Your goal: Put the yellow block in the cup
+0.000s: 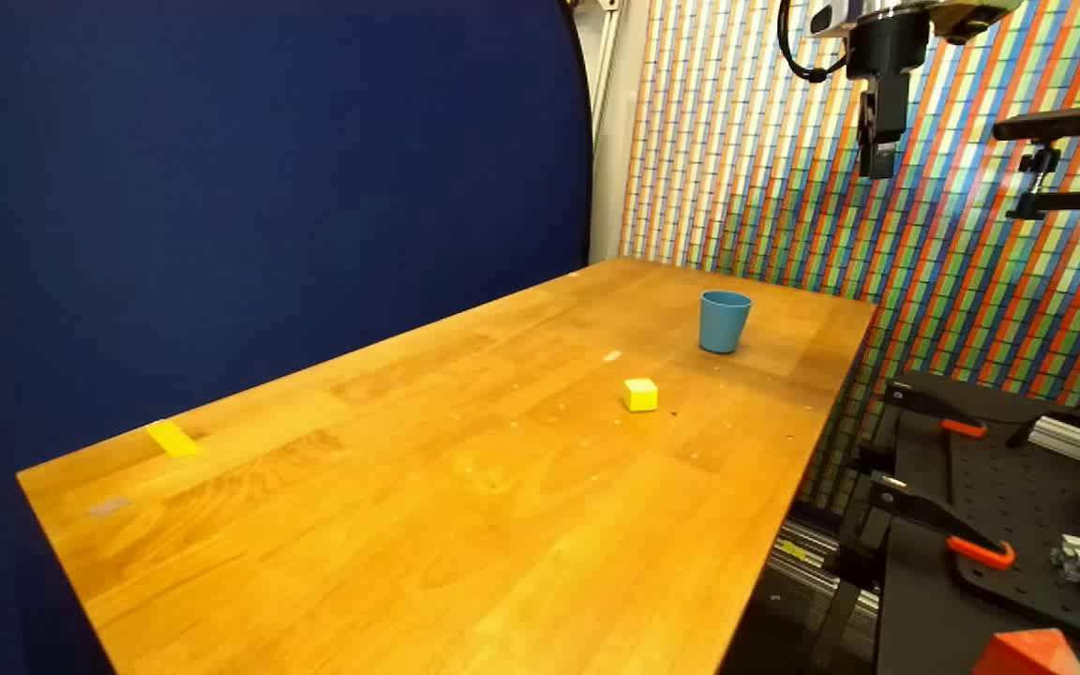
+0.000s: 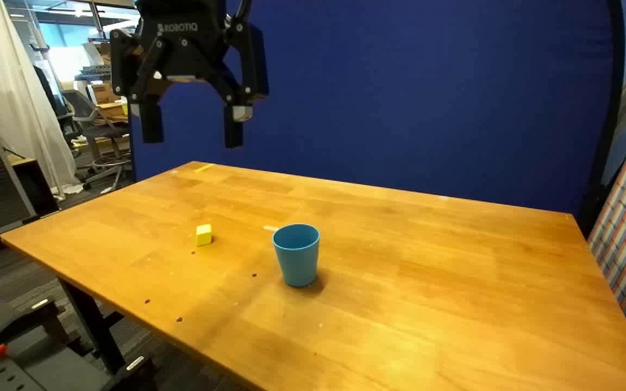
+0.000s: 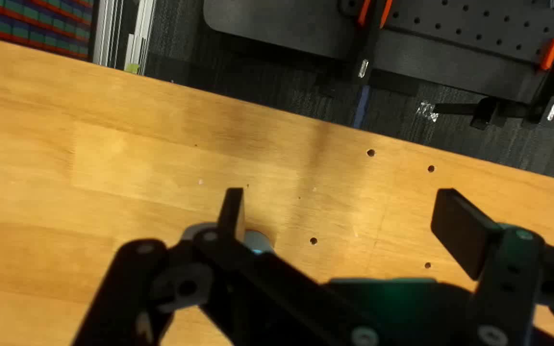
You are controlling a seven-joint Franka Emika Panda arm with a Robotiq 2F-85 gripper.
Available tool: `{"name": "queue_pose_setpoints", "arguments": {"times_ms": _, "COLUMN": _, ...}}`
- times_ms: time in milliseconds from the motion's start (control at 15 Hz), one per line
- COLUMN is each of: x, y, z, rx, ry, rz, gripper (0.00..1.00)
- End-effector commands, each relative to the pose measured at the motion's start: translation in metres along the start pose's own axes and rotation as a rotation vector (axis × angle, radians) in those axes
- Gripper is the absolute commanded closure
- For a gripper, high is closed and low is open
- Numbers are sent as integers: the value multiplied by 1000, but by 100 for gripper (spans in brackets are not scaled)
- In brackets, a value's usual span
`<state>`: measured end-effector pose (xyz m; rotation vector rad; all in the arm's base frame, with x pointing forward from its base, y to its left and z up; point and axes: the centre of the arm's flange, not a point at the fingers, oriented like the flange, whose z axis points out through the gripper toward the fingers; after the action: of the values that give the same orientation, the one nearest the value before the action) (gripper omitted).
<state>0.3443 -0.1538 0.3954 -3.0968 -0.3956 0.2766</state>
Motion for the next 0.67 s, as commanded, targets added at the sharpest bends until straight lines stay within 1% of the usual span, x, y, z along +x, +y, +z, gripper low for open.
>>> {"name": "queue_pose_setpoints", "arguments": {"times_ms": 0, "x": 0, "y": 0, "z": -1, "rx": -1, "ry": 1, "rz": 0, "gripper": 0}}
{"name": "queue_pose_setpoints", "arguments": {"times_ms": 200, "x": 0, "y": 1, "z": -2, "rx": -2, "ry": 3, "rz": 1, "gripper": 0}}
{"name": "queue_pose_setpoints", "arguments": {"times_ms": 267, "x": 3, "y": 3, "z": -3, "rx": 9, "ry": 8, "rz": 9, "gripper": 0}}
{"name": "queue_pose_setpoints", "arguments": {"times_ms": 333, "x": 16, "y": 3, "z": -7, "rx": 11, "ry": 3, "rz": 4, "gripper": 0}}
{"name": "queue_pose_setpoints", "arguments": {"times_ms": 400, "x": 42, "y": -1, "z": -14, "rx": 5, "ry": -10, "rz": -3, "gripper": 0}}
{"name": "queue_pose_setpoints", "arguments": {"times_ms": 533, "x": 90, "y": -23, "z": -17, "rx": -4, "ry": -14, "rz": -7, "gripper": 0}}
{"name": "queue_pose_setpoints", "arguments": {"times_ms": 600, "x": 106, "y": -35, "z": -15, "rx": 1, "ry": -12, "rz": -23, "gripper": 0}}
